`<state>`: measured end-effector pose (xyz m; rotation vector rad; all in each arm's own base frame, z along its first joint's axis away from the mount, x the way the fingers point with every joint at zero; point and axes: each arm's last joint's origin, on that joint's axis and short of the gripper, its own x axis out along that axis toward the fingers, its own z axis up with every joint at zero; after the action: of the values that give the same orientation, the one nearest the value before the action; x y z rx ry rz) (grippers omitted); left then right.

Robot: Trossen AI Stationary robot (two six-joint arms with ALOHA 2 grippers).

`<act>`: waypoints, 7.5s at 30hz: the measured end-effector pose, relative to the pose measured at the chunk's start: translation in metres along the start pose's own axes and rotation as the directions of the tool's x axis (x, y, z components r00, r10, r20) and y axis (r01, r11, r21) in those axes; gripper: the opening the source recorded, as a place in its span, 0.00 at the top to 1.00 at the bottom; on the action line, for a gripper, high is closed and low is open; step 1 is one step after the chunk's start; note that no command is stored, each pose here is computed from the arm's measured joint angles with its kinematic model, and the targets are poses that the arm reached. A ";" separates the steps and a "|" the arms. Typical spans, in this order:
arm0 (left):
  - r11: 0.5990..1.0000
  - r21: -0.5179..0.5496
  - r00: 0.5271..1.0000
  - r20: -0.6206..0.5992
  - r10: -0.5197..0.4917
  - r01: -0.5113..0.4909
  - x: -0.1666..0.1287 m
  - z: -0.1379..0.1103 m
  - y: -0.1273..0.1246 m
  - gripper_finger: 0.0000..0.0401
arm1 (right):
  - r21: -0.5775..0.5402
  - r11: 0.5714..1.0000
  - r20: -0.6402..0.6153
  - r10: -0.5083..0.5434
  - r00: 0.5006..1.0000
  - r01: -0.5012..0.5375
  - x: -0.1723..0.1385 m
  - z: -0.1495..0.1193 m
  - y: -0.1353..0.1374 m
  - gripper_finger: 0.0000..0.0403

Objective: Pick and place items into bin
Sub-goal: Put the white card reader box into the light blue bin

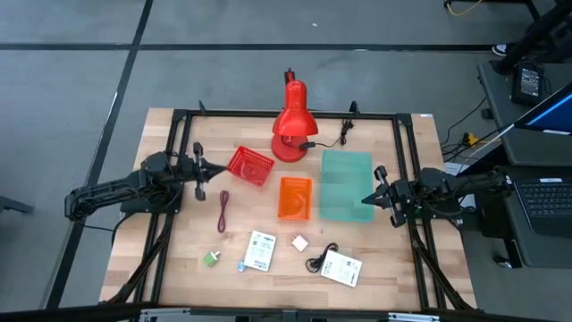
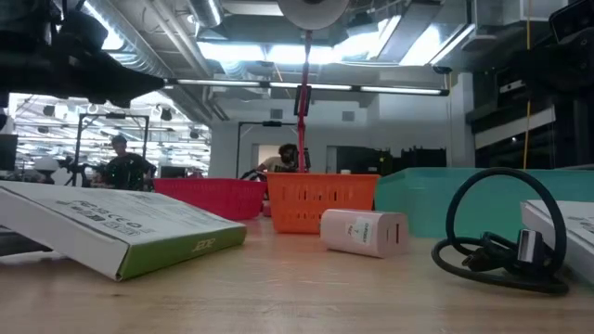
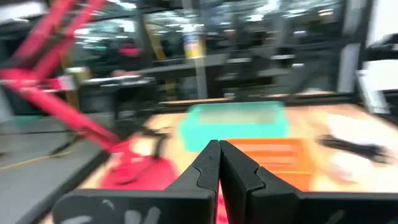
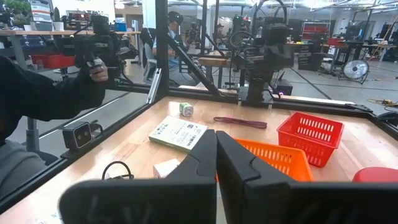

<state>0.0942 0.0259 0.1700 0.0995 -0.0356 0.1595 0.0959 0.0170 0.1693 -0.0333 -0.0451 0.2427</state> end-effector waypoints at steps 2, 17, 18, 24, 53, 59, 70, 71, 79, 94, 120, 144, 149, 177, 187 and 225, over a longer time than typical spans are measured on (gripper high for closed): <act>1.000 -0.020 1.000 0.002 -0.024 0.024 0.000 0.000 -0.001 0.99 | 0.000 1.000 0.000 0.000 1.000 0.000 0.000 0.000 0.000 1.00; 0.998 -0.061 0.999 0.009 -0.031 0.032 0.000 0.001 -0.001 0.99 | 0.085 0.985 0.029 -0.151 0.988 0.148 0.000 0.003 -0.004 1.00; 0.997 -0.064 0.999 0.011 -0.031 0.031 0.000 0.001 -0.001 0.99 | 0.086 0.984 0.030 -0.157 0.987 0.154 0.000 0.003 -0.005 1.00; 0.998 -0.064 0.999 0.041 -0.025 0.027 -0.002 0.011 0.000 0.99 | 0.085 0.984 0.035 -0.157 0.987 0.154 0.000 0.004 -0.005 1.00; 0.996 -0.080 0.999 0.011 -0.043 0.044 -0.001 0.009 -0.001 0.99 | 0.112 0.982 0.032 -0.156 0.987 0.152 0.000 0.003 -0.005 1.00; 0.991 -0.093 0.995 0.018 -0.096 0.097 -0.001 0.009 -0.005 0.99 | 0.146 0.978 0.042 -0.157 0.987 0.149 0.000 0.004 -0.005 1.00; 0.991 -0.081 0.994 0.036 -0.106 0.109 0.002 0.012 -0.013 0.99 | 0.192 0.969 -0.008 -0.154 0.988 0.153 0.004 0.024 -0.006 1.00; 0.992 -0.082 0.995 0.027 -0.096 0.098 0.002 0.012 -0.013 0.99 | 0.207 0.966 -0.029 -0.153 0.988 0.155 0.006 0.024 -0.006 1.00; 0.995 -0.084 0.998 -0.003 -0.056 0.055 0.005 0.009 -0.013 0.99 | 0.297 0.937 -0.249 -0.108 0.962 0.182 0.024 0.024 -0.004 1.00; 0.996 -0.084 1.000 -0.007 -0.011 0.010 0.005 0.009 -0.012 0.99 | 0.436 0.876 -0.464 0.024 0.885 0.205 0.037 0.032 0.039 1.00; 0.992 -0.112 0.998 -0.003 0.065 -0.065 0.005 0.010 -0.010 0.99 | 0.483 0.802 -0.655 0.065 0.753 0.352 0.051 0.048 0.128 1.00; 0.988 -0.137 0.998 0.001 0.068 -0.067 0.005 0.010 -0.009 0.99 | 0.440 0.825 -0.682 0.049 0.729 0.356 0.056 0.041 0.129 1.00; 0.988 -0.137 0.998 0.001 0.069 -0.068 0.005 0.010 -0.009 0.99 | 0.442 0.817 -0.682 0.039 0.730 0.370 0.057 0.041 0.127 0.95; 0.987 -0.146 0.998 0.001 0.069 -0.068 0.005 0.010 -0.009 0.99 | 0.504 0.728 -0.729 0.070 0.681 0.464 0.054 0.038 0.126 0.40; 0.984 -0.163 0.998 0.000 0.069 -0.068 0.005 0.010 -0.009 0.99 | 0.525 0.657 -0.753 0.063 0.655 0.541 0.049 0.015 0.124 0.40; 0.984 -0.165 0.998 -0.007 0.065 -0.065 0.005 0.010 -0.010 0.99 | 0.619 0.580 -0.715 0.137 0.685 0.530 0.073 -0.056 0.153 0.40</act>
<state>0.1001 0.0163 0.1789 -0.0675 -0.0502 0.2215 0.1325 0.1810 0.1109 0.8111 0.8660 -0.0424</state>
